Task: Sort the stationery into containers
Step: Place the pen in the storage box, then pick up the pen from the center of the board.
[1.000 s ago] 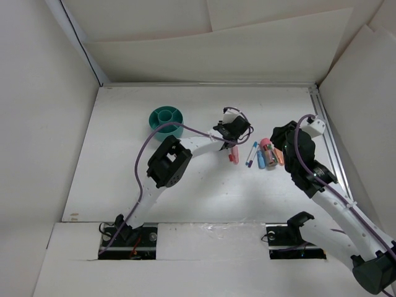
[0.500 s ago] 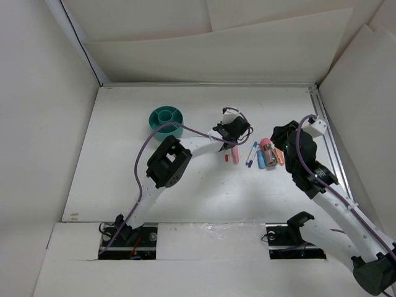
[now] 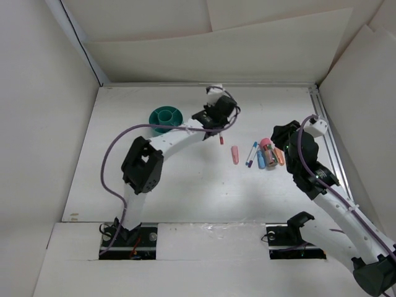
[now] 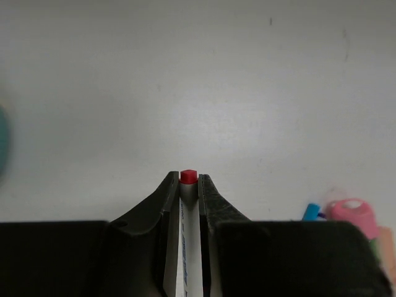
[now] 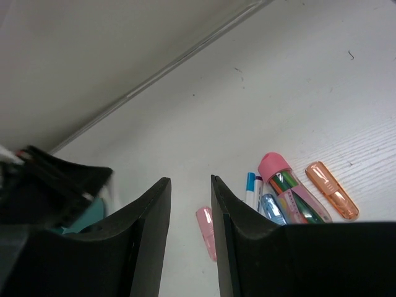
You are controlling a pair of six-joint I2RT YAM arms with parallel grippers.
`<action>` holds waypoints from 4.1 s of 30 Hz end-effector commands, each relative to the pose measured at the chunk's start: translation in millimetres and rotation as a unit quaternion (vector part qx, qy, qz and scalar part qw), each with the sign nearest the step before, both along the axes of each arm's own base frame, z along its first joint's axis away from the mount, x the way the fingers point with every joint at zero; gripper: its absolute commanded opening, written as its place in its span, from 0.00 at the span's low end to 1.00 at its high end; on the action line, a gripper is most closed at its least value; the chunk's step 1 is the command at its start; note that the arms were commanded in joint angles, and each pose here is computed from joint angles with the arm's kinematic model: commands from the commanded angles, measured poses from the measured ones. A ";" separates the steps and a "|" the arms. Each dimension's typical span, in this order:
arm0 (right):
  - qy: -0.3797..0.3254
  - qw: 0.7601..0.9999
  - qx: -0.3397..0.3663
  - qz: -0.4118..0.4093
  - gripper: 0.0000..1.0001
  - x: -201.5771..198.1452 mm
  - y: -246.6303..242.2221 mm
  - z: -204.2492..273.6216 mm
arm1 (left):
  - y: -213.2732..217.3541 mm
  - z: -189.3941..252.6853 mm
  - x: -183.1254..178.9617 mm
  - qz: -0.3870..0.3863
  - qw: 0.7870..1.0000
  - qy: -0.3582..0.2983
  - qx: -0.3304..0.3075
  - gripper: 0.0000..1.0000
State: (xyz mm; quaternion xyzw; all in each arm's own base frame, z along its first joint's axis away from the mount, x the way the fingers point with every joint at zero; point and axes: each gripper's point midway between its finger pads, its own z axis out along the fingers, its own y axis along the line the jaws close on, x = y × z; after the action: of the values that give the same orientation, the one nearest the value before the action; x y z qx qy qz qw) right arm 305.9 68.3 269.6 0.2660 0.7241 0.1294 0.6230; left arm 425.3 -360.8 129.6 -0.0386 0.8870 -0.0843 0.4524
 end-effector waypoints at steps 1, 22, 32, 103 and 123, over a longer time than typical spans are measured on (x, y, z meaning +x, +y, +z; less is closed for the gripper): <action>-0.030 0.999 0.014 0.005 0.38 1.8 1.9 14.6 | 64.5 110.8 43.9 0.089 0.987 -0.105 -0.081 0.00; -0.027 0.999 0.011 0.042 0.38 5.4 16.0 10.3 | 329.5 141.3 123.8 0.414 0.887 -0.184 0.088 0.00; -0.026 0.998 0.013 0.051 0.38 5.4 19.4 7.8 | 330.4 127.8 145.7 0.416 0.880 -0.185 0.137 0.00; -0.008 1.000 0.001 0.002 0.00 5.1 0.5 -1.5 | 49.6 99.4 30.5 0.078 0.990 -0.114 -0.024 0.00; -0.031 0.995 0.028 -0.095 0.28 -17.2 -42.3 8.4 | -149.1 -10.6 -72.5 -0.246 0.969 0.002 -0.031 0.20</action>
State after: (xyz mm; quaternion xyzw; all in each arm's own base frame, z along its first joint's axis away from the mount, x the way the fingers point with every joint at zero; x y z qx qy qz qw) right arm 295.2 37.0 265.7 0.3244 0.6980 0.0952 0.6313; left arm 345.4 -490.7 90.5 0.1464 0.8831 -0.1881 0.4042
